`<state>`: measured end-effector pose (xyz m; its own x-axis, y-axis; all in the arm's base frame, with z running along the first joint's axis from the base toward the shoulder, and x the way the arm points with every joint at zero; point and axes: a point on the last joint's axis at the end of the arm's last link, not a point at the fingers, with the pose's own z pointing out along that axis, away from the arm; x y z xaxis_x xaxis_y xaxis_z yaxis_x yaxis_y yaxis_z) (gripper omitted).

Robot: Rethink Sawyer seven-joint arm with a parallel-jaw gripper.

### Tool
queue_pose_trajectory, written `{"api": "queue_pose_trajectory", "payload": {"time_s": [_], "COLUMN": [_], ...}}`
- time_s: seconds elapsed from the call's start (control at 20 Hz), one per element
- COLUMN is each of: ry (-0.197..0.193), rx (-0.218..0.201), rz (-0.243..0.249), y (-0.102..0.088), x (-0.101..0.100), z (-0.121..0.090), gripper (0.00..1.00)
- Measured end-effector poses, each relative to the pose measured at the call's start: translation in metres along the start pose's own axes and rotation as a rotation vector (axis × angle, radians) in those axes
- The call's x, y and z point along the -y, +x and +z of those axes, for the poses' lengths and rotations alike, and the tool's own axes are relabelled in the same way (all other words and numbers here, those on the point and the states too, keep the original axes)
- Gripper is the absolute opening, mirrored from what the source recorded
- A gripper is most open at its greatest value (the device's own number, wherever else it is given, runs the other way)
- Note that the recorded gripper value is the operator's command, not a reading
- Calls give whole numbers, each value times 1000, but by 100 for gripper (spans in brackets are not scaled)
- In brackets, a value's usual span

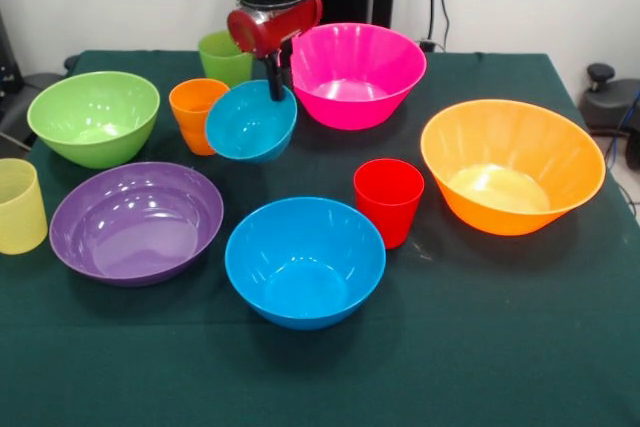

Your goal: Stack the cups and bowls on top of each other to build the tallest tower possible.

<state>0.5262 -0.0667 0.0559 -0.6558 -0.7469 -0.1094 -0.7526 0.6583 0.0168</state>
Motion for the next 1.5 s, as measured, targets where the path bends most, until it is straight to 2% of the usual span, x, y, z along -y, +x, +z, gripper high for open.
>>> {"api": "queue_pose_trajectory", "payload": {"time_s": [0.55, 0.7, 0.95, 1.15, 1.3, 1.5], "ry": [-21, -30, -43, -59, -68, -75], "rx": [13, 5, -17, -31, -31, -23], "rz": [-25, -47, -104, -177, -212, -291], "y": [-2, -2, 2, 5, 5, 2], "x": [-24, -39, -64, -90, -102, -124], "z": [-32, -42, -46, -42, -41, -41], "gripper": [0, 0, 0, 0, 0, 0]}}
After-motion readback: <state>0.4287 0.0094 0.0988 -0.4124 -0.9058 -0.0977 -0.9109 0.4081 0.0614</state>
